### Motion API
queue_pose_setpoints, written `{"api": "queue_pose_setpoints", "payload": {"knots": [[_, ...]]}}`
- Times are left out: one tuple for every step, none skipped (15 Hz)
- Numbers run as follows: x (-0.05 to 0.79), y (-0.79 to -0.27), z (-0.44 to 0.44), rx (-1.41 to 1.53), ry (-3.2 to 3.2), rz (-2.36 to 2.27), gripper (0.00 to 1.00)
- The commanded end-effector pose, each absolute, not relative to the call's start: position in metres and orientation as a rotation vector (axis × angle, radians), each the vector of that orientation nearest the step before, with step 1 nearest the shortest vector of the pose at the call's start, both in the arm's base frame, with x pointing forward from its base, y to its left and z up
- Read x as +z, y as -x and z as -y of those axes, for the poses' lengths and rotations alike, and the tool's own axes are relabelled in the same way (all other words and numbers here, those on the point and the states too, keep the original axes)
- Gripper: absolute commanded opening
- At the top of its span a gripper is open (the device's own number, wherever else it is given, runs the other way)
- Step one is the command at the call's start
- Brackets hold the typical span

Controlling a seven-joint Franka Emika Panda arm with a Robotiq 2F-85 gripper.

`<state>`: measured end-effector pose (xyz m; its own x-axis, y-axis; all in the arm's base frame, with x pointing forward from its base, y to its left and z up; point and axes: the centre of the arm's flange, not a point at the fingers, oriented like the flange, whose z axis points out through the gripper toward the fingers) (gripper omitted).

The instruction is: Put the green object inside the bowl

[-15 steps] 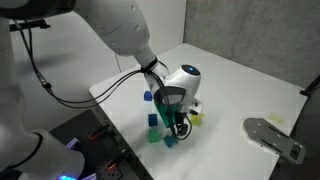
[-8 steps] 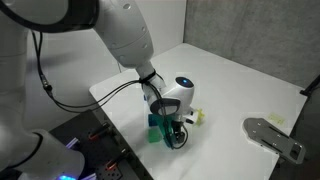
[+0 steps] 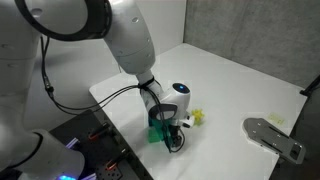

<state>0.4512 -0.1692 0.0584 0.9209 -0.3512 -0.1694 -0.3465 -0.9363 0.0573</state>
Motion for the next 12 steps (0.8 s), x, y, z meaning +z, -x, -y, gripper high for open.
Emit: {"api": "queue_pose_setpoints", "payload": {"knots": [[0.049,-0.458,0.168,-0.246,-3.038,0.538,1.00],[0.048,-0.459,0.167,-0.241,-3.038,0.539,1.00],[0.047,-0.461,0.167,-0.236,-3.037,0.541,1.00],[0.046,-0.462,0.167,-0.230,-3.034,0.541,1.00],[0.045,-0.463,0.167,-0.224,-3.030,0.539,0.92],[0.044,-0.465,0.167,-0.229,-3.031,0.539,0.72],[0.044,-0.465,0.167,-0.228,-3.030,0.541,0.66],[0.044,-0.466,0.166,-0.239,-3.032,0.541,0.56],[0.045,-0.466,0.166,-0.244,-3.033,0.543,0.47],[0.048,-0.466,0.165,-0.250,-3.033,0.551,0.40],[0.055,-0.467,0.165,-0.248,-3.039,0.561,0.31],[0.060,-0.469,0.165,-0.248,-3.043,0.568,0.23]]}}
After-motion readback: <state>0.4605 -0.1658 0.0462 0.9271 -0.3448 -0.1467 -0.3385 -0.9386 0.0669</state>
